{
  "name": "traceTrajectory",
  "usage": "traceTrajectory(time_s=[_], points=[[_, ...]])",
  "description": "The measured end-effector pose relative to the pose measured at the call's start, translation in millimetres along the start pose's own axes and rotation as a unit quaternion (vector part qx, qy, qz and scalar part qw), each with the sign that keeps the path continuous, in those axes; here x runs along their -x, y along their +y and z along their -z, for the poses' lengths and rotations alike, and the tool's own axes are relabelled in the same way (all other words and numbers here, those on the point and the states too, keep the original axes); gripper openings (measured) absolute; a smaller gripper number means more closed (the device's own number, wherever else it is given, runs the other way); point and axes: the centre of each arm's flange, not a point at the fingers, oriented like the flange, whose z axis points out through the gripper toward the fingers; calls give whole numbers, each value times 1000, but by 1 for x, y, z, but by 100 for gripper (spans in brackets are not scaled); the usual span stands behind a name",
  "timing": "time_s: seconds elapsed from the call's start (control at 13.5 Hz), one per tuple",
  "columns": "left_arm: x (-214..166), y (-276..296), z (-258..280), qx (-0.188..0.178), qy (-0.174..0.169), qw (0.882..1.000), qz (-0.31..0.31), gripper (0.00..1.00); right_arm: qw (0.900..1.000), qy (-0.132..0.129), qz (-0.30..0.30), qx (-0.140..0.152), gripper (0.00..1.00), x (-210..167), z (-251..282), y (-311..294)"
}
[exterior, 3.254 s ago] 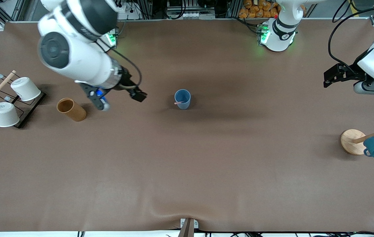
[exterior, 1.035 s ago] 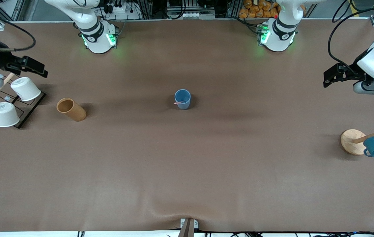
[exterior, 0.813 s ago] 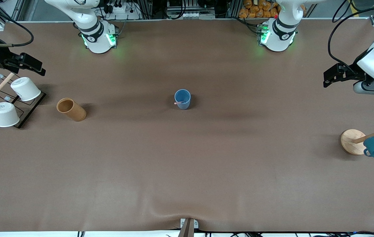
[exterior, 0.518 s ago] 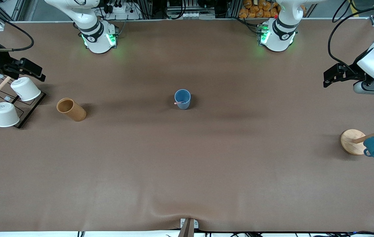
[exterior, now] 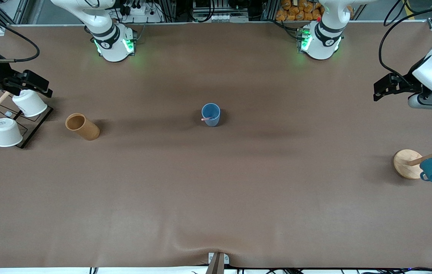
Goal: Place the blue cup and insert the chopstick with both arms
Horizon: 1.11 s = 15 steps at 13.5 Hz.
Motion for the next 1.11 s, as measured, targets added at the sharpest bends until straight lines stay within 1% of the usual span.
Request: traceTrajectory(time_s=[1.11], points=[[0, 0, 3, 0, 3, 1000, 0, 100, 1000, 0, -1, 1, 100, 0, 1, 1]])
